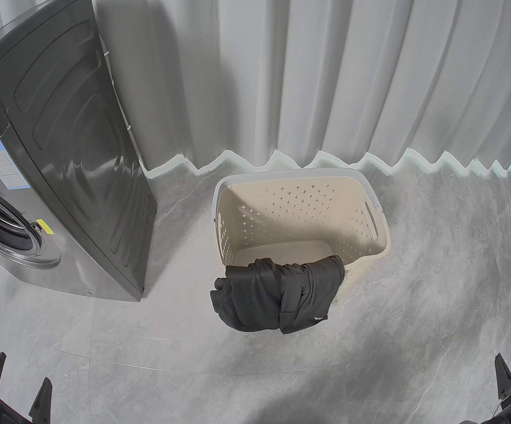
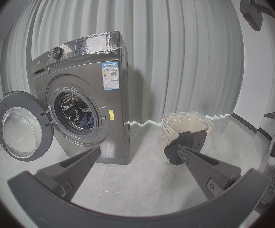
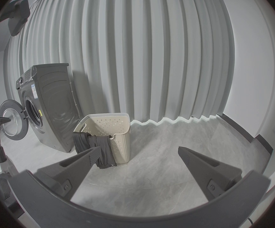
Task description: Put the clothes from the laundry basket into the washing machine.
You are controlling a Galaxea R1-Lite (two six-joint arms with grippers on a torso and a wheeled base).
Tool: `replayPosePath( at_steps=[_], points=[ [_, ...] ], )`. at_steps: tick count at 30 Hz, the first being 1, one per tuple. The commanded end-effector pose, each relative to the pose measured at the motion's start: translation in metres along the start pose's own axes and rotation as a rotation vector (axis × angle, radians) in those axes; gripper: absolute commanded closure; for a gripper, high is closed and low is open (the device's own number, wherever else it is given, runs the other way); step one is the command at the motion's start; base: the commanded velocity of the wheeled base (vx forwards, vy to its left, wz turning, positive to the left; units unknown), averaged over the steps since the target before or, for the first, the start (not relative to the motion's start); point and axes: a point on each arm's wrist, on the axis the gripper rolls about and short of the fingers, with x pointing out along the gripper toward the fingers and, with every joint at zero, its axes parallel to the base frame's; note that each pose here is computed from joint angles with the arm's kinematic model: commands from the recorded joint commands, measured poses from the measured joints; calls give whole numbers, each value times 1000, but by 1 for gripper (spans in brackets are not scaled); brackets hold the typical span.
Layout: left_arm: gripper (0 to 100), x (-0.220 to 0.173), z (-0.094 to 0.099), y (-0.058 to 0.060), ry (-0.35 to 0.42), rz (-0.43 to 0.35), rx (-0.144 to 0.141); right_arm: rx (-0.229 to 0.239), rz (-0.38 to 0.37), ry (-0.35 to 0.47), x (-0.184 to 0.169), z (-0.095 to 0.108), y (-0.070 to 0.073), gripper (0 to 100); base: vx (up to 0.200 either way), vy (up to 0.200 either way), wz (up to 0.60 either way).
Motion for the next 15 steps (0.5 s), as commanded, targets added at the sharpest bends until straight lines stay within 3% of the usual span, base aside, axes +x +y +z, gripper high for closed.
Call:
replayPosePath(
  at_steps=[1, 3, 5, 7, 8, 9, 10, 15],
  points=[
    [0, 0, -4, 0, -2, 0, 1, 0, -1, 1, 0, -5, 0, 0, 0, 0, 0],
    [0, 0, -4, 0, -2, 0, 1, 0, -1, 1, 0, -5, 0, 0, 0, 0, 0],
    [0, 0, -4, 0, -2, 0, 1, -2, 4, -15, 0, -3, 0, 0, 200, 0, 0],
    [0, 0, -4, 0, -2, 0, 1, -7, 5, -99, -4, 13, 0, 0, 100, 0, 0],
    [0, 0, -4, 0, -2, 0, 1, -7, 5, -99, -4, 13, 0, 0, 0, 0, 0],
    [0, 0, -4, 0, -2, 0, 1, -7, -1, -162, -10, 30, 0, 0, 0, 0, 0],
    [0, 0, -4, 0, -2, 0, 1, -9, 3, -163, -13, 35, 1, 0, 0, 0, 0],
    [0, 0, -4, 0, -2, 0, 1, -4, 83, 138, 9, 29, 2, 0, 0, 0, 0]
  ],
)
